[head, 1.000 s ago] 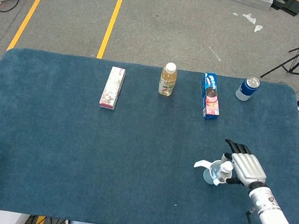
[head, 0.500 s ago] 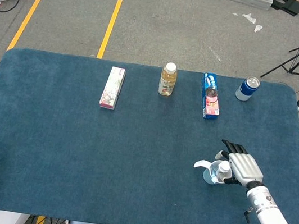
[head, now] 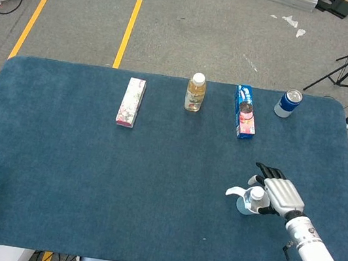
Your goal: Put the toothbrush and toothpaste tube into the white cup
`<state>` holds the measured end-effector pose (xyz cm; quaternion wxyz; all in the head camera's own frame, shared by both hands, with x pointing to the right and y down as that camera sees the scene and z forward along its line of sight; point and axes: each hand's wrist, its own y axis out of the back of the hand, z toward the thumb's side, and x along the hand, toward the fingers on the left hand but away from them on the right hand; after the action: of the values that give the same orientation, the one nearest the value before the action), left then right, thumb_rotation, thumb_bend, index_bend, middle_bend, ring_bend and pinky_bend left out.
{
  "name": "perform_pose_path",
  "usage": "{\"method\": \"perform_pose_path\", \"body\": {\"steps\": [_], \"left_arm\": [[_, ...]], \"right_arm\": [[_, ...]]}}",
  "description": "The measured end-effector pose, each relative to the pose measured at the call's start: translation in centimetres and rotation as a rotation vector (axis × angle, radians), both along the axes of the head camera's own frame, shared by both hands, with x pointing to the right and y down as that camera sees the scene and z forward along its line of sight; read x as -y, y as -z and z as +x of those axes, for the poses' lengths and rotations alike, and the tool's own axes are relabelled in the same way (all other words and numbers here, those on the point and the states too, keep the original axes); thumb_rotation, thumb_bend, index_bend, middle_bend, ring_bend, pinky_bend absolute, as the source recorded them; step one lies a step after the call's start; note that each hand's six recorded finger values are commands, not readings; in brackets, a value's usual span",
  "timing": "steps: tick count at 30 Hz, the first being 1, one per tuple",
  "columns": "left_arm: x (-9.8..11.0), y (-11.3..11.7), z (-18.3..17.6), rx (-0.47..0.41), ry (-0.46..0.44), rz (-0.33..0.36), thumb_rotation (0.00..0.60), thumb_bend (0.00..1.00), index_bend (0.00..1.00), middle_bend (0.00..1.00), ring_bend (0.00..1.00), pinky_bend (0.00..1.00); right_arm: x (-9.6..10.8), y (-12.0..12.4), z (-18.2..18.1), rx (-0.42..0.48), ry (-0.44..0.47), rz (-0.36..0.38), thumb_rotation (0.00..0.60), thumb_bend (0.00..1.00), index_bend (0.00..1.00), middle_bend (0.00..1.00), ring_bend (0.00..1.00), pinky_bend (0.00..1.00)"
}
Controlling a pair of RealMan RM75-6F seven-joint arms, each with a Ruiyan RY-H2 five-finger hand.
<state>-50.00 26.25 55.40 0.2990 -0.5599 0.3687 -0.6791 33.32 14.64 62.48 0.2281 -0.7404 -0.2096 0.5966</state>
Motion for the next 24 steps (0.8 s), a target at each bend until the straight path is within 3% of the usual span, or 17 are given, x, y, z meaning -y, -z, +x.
{"method": "perform_pose_path", "body": {"steps": [19, 24], "left_arm": [[0.0, 0.0, 0.0, 0.002, -0.002, 0.0, 0.6, 0.0, 0.06, 0.26, 0.23, 0.29], [-0.1, -0.1, 0.0, 0.004, -0.003, -0.003, 0.6, 0.0, 0.06, 0.26, 0.23, 0.29]], "right_arm": [[0.2, 0.6, 0.0, 0.025, -0.009, 0.01, 0.6, 0.24, 0.33, 0.0, 0.0, 0.02], [0.2, 1.4, 0.3, 0.02, -0.01, 0.02, 0.6, 0.24, 0.29, 0.0, 0.0, 0.02]]}}
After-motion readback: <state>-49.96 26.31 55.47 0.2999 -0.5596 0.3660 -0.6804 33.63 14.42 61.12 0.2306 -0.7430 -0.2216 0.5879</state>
